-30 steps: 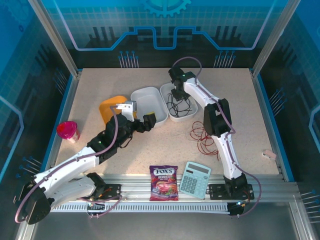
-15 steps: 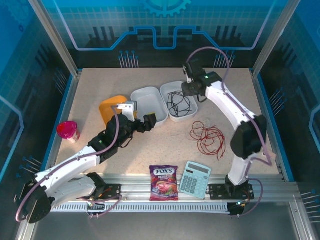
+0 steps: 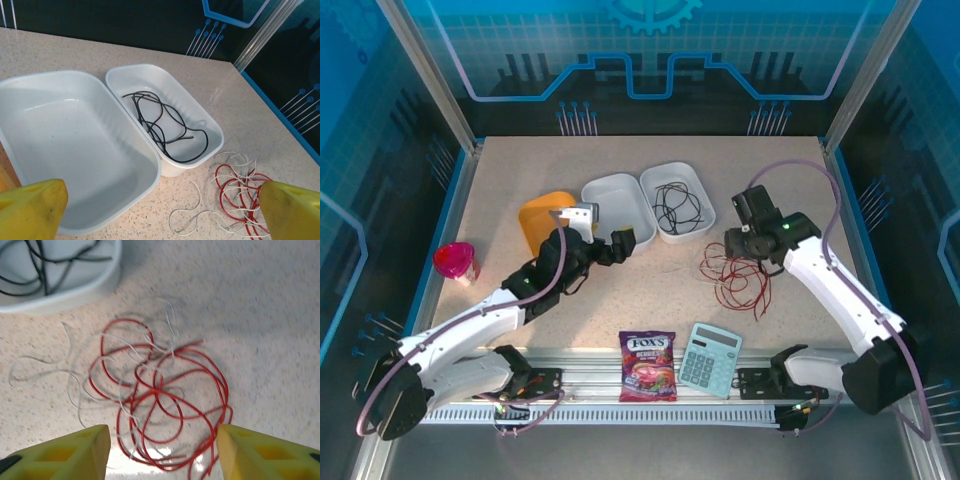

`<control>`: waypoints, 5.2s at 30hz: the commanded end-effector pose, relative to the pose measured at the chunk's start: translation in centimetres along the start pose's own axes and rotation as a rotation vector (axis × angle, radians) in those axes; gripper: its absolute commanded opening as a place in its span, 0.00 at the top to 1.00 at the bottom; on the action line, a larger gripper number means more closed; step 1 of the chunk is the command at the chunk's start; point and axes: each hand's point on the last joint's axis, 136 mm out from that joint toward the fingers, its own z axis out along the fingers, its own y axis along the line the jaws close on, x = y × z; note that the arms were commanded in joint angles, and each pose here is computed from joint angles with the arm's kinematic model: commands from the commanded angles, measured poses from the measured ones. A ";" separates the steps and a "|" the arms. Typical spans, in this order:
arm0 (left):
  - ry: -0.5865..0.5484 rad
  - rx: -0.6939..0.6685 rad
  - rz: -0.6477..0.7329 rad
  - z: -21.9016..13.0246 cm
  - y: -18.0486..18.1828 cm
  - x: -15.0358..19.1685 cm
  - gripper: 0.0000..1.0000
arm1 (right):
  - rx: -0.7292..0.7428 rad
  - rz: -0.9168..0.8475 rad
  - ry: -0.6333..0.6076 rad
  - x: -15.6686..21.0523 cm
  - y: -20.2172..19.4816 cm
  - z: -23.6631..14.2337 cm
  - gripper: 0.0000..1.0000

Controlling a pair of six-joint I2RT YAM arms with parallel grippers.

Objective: Untangle the cables

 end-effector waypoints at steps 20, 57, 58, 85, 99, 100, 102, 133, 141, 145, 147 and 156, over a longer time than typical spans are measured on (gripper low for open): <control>0.016 0.096 -0.045 1.6 -2.5 -1.1 0.01 | 0.187 -0.040 0.297 3.8 -2.8 8.2 0.32; 0.010 0.101 -0.062 1.5 -2.5 -1.4 0.01 | 0.215 -0.164 0.129 -2.2 -3.7 -0.3 1.00; 0.010 0.101 -0.062 1.5 -2.5 -1.5 0.01 | 0.206 -0.157 0.112 -2.4 -3.7 -0.9 1.00; 0.013 0.130 -0.069 1.3 -2.9 -1.4 0.01 | -0.204 -0.119 -0.485 -9.7 -0.6 -19.7 1.00; 0.019 0.164 -0.064 1.4 -3.6 -1.3 0.01 | -0.329 -0.164 -0.650 -11.7 0.8 -25.3 1.00; 0.015 0.166 -0.066 1.3 -3.6 -1.5 0.01 | -0.333 -0.165 -0.658 -11.8 0.9 -25.5 1.00; 0.014 0.167 -0.067 1.3 -3.6 -1.5 0.01 | -0.349 -0.160 -0.674 -12.1 1.1 -25.8 1.00; -0.207 -0.225 -0.139 -6.4 5.4 -4.4 0.01 | -0.410 -0.267 -0.706 -22.1 18.8 -12.9 1.00; -0.196 -0.205 -0.142 -6.5 5.1 -4.2 0.01 | -0.352 -0.325 -0.661 -23.5 22.6 -6.9 1.00; -0.189 -0.199 -0.138 -6.4 5.0 -4.1 0.01 | -0.348 -0.373 -0.586 -22.8 24.1 -4.1 1.00; -0.187 -0.205 -0.135 -6.4 5.1 -4.0 0.01 | -0.370 -0.387 -0.535 -22.0 24.9 -2.9 1.00; -0.183 -0.201 -0.139 -6.1 5.1 -3.8 0.01 | -0.500 -0.435 -0.249 -17.1 27.4 1.9 1.00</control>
